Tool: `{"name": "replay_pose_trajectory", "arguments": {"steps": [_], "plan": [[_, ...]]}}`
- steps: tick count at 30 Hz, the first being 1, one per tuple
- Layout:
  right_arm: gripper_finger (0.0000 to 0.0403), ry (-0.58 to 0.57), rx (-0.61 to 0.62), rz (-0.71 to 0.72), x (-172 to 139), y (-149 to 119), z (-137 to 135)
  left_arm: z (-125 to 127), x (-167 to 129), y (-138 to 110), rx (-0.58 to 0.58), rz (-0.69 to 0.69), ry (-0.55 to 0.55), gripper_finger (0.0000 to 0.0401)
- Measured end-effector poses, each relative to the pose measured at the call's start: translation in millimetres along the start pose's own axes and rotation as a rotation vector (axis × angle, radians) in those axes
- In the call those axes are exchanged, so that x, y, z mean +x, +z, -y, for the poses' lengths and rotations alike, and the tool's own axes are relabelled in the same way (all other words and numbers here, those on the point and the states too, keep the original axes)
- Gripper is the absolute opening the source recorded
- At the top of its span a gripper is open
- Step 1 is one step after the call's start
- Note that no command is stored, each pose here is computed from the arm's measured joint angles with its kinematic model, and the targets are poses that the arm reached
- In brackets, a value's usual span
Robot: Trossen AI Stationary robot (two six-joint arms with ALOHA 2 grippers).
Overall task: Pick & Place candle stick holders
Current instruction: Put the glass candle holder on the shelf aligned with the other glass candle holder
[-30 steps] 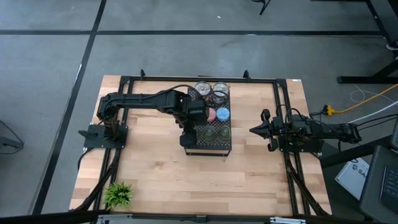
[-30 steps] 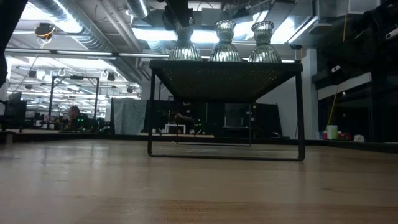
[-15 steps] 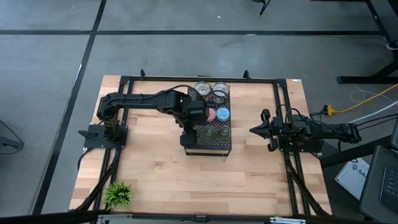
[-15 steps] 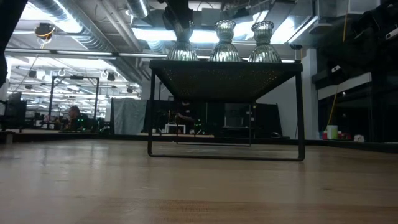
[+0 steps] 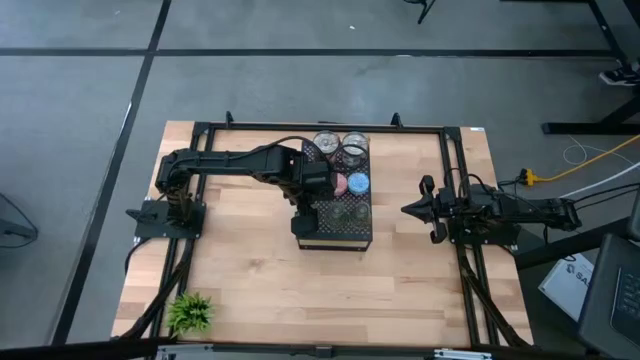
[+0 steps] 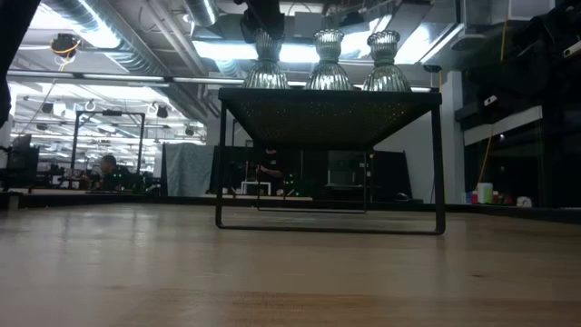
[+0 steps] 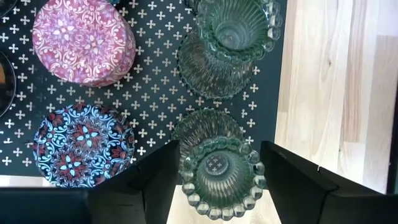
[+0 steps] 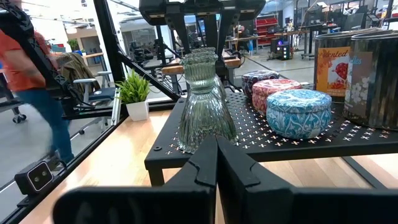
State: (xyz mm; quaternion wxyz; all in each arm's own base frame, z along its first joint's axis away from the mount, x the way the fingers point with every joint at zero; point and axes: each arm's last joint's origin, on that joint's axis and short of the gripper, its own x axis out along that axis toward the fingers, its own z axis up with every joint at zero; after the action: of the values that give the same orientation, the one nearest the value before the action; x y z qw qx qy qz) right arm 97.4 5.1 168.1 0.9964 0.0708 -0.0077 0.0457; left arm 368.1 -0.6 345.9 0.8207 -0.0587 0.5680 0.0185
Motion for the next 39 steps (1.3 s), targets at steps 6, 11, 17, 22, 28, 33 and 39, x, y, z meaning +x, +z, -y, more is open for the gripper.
{"name": "replay_pose_trajectory", "arguments": {"steps": [6,11,17,22,28,33,39], "plan": [[0.0005,0.0,0.0,0.0,0,0,0,0,-1,0,0.007,-0.002,0.001,0.0221],[0.0005,0.0,0.0,0.0,0,0,0,0,-3,0,0.0,0.0,-0.004,0.0232],[0.0005,0.0,0.0,0.0,0,0,0,0,-6,-2,-0.001,-0.008,-0.006,0.0259],[0.0005,0.0,0.0,0.0,0,0,0,0,-14,-8,0.0,-0.026,-0.006,0.0268],[0.0005,0.0,0.0,0.0,0,0,0,-1,-18,-17,0.011,-0.105,0.004,0.026],[0.0005,0.0,0.0,0.0,0,0,0,0,-18,-18,0.049,-0.112,0.017,0.0228],[0.0005,0.0,0.0,0.0,0,0,0,0,-18,-18,0.079,-0.11,0.024,0.016]]}}
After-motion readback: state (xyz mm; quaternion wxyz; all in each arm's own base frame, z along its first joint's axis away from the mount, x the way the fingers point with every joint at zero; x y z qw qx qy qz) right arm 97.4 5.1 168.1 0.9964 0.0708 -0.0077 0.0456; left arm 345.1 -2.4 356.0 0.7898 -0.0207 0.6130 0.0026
